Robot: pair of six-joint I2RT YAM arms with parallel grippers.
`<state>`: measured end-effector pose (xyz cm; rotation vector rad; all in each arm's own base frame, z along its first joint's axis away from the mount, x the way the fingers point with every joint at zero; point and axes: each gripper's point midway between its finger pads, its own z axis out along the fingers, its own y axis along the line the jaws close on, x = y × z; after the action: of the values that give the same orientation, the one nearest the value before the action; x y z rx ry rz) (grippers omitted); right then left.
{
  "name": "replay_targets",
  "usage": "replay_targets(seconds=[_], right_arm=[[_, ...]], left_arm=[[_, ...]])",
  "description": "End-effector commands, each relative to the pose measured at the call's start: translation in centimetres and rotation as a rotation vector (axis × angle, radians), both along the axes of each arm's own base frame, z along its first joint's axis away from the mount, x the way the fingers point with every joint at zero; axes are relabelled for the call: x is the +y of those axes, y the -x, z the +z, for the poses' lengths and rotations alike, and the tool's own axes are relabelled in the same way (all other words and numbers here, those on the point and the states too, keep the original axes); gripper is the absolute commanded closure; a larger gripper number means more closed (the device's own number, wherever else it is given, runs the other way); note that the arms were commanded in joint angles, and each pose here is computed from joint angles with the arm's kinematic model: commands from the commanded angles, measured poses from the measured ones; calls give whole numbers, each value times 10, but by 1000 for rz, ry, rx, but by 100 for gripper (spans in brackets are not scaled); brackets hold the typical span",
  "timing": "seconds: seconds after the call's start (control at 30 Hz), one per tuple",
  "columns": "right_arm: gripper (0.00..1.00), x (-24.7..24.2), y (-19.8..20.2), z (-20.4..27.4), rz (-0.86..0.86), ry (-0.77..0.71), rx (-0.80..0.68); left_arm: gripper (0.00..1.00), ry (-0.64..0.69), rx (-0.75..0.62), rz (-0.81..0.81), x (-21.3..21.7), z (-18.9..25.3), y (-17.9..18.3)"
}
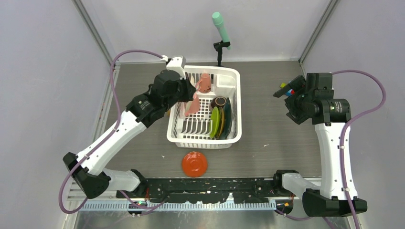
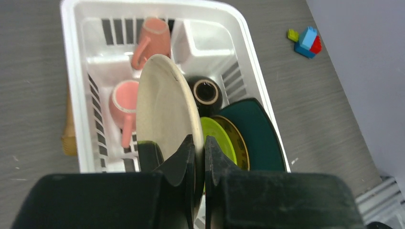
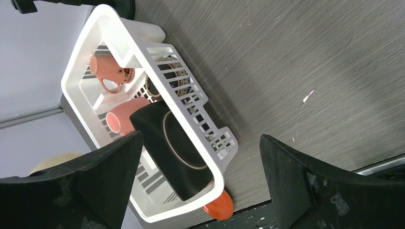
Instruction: Load the mixed dishes into the dish rack
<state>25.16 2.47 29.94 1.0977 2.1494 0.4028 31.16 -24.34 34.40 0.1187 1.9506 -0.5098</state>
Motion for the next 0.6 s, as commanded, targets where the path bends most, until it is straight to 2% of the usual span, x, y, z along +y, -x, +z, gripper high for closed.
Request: replay_targets(seconds=[0.0, 0.17, 0.57], right_arm=[[0, -1, -11, 3, -8, 0, -42], [0, -1, -13, 0, -10, -5, -35], [0, -1, -12, 0, 2, 7, -32]], left_arm=[[100, 160, 95, 28, -8, -6, 11], [100, 213, 170, 99, -9, -28, 6], [100, 328, 331, -15, -50, -64, 10]])
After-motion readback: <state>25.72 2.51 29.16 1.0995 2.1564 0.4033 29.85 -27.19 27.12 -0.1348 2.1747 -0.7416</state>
